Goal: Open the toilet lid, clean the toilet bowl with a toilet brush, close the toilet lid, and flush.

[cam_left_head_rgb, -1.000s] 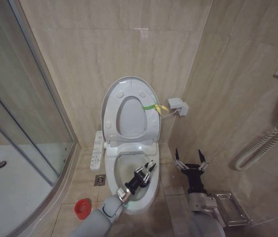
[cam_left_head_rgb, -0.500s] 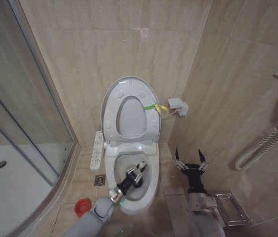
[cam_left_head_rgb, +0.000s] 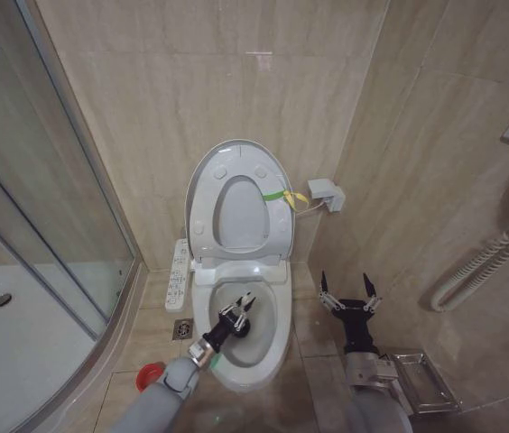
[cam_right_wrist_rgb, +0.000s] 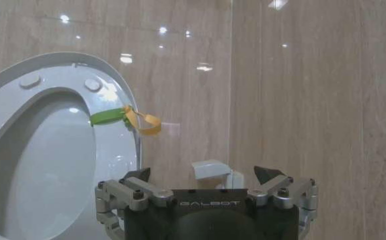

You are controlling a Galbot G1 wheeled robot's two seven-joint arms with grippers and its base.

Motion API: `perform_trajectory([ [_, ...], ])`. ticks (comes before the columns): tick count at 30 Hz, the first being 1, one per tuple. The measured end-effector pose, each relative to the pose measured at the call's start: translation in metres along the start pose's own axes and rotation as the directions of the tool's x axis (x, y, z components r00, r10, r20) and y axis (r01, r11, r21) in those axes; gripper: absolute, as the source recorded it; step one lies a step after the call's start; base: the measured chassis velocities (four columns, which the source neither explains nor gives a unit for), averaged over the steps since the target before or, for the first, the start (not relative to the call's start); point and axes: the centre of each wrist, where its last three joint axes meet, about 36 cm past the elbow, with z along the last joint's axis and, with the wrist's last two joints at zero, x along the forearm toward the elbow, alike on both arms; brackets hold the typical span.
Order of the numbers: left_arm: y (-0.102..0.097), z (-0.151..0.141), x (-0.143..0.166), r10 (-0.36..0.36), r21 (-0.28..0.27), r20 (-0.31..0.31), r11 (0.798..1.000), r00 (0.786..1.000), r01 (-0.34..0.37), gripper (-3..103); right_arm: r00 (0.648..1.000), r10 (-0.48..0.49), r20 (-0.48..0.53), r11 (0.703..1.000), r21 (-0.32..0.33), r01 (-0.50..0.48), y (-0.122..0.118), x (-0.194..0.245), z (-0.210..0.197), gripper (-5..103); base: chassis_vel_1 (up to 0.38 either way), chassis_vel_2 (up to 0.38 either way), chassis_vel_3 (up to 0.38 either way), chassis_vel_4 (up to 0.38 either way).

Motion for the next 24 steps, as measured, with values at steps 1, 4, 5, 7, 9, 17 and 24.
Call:
perform_trajectory([
  [1,-0.008,-0.002,-0.007,0.003,0.010,0.015,1.000,1.000,-0.003,20,1.000,0.000,0.000,1.000,0.000,0.000,0.000,0.000,0.000,100,0.000,0.000,0.000,0.000],
  [4,-0.023,-0.006,-0.017,0.006,0.028,0.035,1.000,0.999,-0.007,20,1.000,0.000,0.000,1.000,0.000,0.000,0.000,0.000,0.000,100,0.000,0.000,0.000,0.000],
  [5,-0.030,-0.008,-0.020,0.010,0.036,0.043,0.999,0.999,-0.012,20,1.000,0.000,0.000,1.000,0.000,0.000,0.000,0.000,0.000,100,0.000,0.000,0.000,0.000],
  [7,-0.035,-0.010,-0.023,0.015,0.042,0.050,0.999,0.999,-0.017,20,1.000,0.000,0.000,1.000,0.000,0.000,0.000,0.000,0.000,100,0.000,0.000,0.000,0.000],
  [9,-0.046,-0.018,-0.028,0.031,0.058,0.074,0.998,0.997,-0.035,20,1.000,0.000,0.000,1.000,0.000,0.000,0.000,0.000,0.000,100,0.000,0.000,0.000,0.000],
  [17,-0.058,-0.039,-0.035,0.042,0.107,0.124,0.993,0.991,-0.055,20,1.000,0.000,0.000,1.000,0.000,0.000,0.000,0.000,0.000,100,0.000,0.000,0.000,0.000],
  [24,-0.032,-0.018,-0.009,0.019,0.067,0.054,0.998,0.998,-0.023,20,1.000,0.000,0.000,1.000,0.000,0.000,0.000,0.000,0.000,100,0.000,0.000,0.000,0.000],
])
